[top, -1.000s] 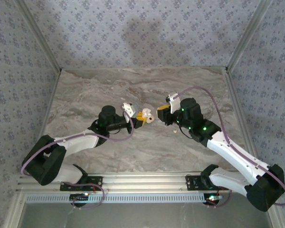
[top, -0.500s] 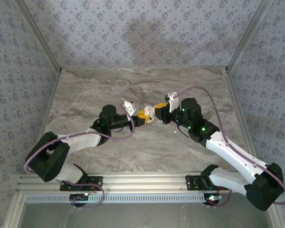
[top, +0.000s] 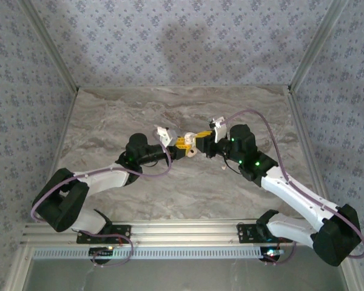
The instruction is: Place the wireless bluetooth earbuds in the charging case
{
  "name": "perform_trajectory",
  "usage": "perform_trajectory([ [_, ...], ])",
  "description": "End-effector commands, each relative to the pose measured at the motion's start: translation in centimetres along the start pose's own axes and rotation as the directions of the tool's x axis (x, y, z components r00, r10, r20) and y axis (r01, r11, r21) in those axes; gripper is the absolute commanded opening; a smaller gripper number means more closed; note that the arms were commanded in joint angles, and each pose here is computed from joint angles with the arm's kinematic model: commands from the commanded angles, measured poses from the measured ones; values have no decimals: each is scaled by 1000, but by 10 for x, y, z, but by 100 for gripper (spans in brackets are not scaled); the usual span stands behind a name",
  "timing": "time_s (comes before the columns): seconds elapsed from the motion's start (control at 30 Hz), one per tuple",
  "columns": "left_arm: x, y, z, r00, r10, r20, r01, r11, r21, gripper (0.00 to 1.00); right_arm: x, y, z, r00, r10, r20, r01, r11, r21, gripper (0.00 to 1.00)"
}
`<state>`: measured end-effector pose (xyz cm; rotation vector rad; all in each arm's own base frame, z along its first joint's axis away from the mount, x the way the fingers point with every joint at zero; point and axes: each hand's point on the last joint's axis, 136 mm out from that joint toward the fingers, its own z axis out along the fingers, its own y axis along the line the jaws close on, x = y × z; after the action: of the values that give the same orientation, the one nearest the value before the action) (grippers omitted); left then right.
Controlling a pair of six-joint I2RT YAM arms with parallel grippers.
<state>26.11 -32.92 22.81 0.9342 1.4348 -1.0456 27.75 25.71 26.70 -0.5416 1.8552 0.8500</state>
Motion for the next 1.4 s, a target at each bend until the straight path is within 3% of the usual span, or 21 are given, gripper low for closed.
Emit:
perform_trajectory([
  [0.0, -24, -9, 4, 997, 27, 66, -30, 998, 47, 12, 2, 3, 3, 1000, 10, 7, -10, 1000, -19, 24],
  [0.9, -26, -9, 5, 996, -8, 87, 3, 999, 54, 12, -20, 7, 0, 996, 3, 85, 1, 999, -39, 23],
  [1.37, -39, -8, 7, 985, -53, 162, 43, 997, 68, 12, -15, 3, 3, 996, 8, 87, -5, 1000, -28, 23],
])
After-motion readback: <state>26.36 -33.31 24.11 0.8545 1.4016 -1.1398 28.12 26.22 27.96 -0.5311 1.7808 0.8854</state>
